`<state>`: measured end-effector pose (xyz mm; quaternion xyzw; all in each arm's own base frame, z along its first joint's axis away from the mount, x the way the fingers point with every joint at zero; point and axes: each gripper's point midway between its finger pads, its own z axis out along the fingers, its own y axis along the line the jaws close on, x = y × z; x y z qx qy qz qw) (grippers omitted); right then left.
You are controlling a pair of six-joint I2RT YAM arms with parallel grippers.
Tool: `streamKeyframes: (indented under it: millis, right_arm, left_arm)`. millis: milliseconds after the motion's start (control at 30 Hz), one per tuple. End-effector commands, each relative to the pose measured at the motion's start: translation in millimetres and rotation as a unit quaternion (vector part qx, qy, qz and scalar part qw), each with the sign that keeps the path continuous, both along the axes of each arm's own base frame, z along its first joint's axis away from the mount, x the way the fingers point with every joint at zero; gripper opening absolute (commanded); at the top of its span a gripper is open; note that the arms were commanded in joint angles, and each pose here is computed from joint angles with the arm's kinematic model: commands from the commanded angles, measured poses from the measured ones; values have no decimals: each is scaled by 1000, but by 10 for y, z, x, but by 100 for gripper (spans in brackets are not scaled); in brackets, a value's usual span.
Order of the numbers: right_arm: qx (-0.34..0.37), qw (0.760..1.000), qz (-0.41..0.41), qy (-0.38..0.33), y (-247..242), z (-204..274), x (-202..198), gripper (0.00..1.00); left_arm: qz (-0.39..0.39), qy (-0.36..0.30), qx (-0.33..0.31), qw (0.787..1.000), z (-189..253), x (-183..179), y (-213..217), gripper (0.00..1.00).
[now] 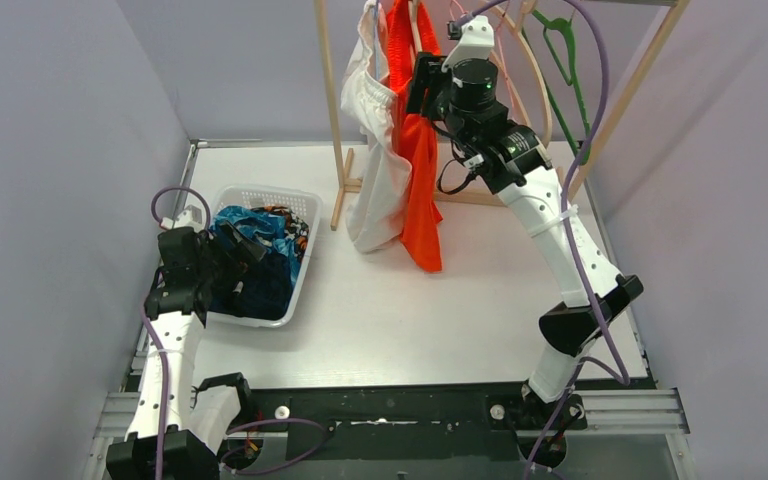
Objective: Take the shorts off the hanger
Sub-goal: Pick up the hanger from the clothes rod.
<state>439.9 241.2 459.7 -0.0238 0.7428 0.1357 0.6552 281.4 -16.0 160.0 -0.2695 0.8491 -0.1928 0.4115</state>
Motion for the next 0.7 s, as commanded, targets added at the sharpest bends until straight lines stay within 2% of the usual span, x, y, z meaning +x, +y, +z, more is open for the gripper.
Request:
streamKeyframes:
  millis: [0,100,200,267,367,467,533,667]
  right_arm:
    - [-1,999,34,-4,58,72,19,58]
    - [-1,999,40,-3,77,58,36,55]
    - [-9,1000,13,-6,-22,56,79,45]
    - [-26,999,-26,-18,-134,93,88,29]
    - [-71,993,-70,-64,-172,210,12,16]
    - [-78,987,-93,-102,-180,393,-57,5]
    - [-76,982,-128,-120,-277,518,-112,0]
    - [-80,965,-168,-183,-398,682,-257,0]
  left_arm:
    - [-13,-45,8,999,183,88,-17,80]
    - [-13,-45,8,999,177,90,-16,80]
    - [-14,-45,8,999,179,91,-19,80]
    - [-15,-45,8,999,173,91,-20,80]
    - [-16,-44,8,999,168,94,-17,80]
    - [-17,-44,8,999,164,91,-22,80]
    - [-18,-44,8,999,163,94,-24,80]
    - [-23,-46,4,999,164,95,-44,80]
